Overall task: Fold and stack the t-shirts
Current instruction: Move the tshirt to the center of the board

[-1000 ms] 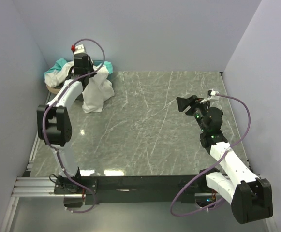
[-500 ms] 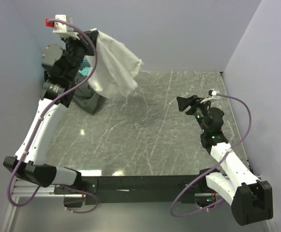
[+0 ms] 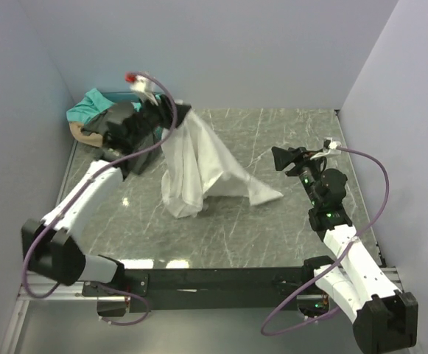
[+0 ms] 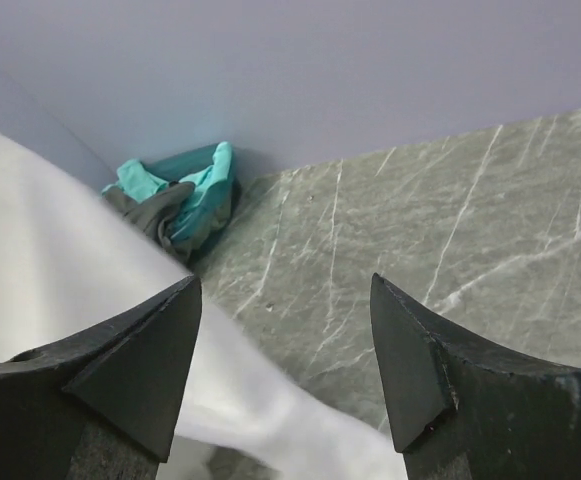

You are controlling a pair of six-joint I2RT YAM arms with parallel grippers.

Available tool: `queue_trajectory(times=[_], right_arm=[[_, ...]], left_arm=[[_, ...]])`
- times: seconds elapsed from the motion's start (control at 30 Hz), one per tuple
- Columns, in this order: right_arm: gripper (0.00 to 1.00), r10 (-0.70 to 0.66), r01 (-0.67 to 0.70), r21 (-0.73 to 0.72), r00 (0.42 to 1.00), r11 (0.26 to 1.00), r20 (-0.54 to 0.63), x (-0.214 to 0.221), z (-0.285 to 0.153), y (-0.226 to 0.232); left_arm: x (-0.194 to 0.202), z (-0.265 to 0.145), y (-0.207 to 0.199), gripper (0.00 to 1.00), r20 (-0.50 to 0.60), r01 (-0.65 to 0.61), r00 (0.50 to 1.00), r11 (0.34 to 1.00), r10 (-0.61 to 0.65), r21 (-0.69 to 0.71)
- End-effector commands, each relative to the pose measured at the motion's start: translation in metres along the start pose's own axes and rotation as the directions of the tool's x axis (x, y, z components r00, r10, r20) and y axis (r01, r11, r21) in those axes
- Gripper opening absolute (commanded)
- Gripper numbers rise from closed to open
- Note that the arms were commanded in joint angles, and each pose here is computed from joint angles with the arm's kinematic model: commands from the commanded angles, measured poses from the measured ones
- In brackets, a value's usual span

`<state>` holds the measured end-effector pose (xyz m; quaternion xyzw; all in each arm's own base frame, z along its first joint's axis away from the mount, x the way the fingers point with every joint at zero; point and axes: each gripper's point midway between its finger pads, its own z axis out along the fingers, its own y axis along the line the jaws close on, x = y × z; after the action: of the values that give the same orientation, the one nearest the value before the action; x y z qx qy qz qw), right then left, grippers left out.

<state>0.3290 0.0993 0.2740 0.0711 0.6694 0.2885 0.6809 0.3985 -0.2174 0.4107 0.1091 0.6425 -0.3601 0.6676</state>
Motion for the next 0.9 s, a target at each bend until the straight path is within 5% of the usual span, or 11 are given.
queue_trajectory(times=[0.0,0.17,0.57,0.87], right_arm=[[0.75,0.006,-0.006,0.003,1.000,1.000,0.010,-0.004,-0.003,0.002],[0.75,0.024,-0.021,0.061,0.999,0.998,-0.047,0.019,-0.009,-0.013],[0.74,0.101,-0.041,0.258,0.970,0.965,-0.223,0.094,-0.026,-0.063],[0.71,0.155,-0.033,0.331,0.924,0.943,-0.349,0.137,-0.015,-0.082]], left_arm=[[0.092,0.006,0.078,0.61,-0.101,0.075,0.989,0.957,-0.107,-0.280],[0.174,-0.014,0.123,0.72,-0.223,0.014,0.964,0.867,-0.143,-0.497],[0.261,-0.095,0.086,0.81,-0.301,-0.007,0.926,0.785,-0.229,-0.620],[0.300,-0.116,0.079,0.81,-0.347,0.049,0.883,0.798,-0.316,-0.600]])
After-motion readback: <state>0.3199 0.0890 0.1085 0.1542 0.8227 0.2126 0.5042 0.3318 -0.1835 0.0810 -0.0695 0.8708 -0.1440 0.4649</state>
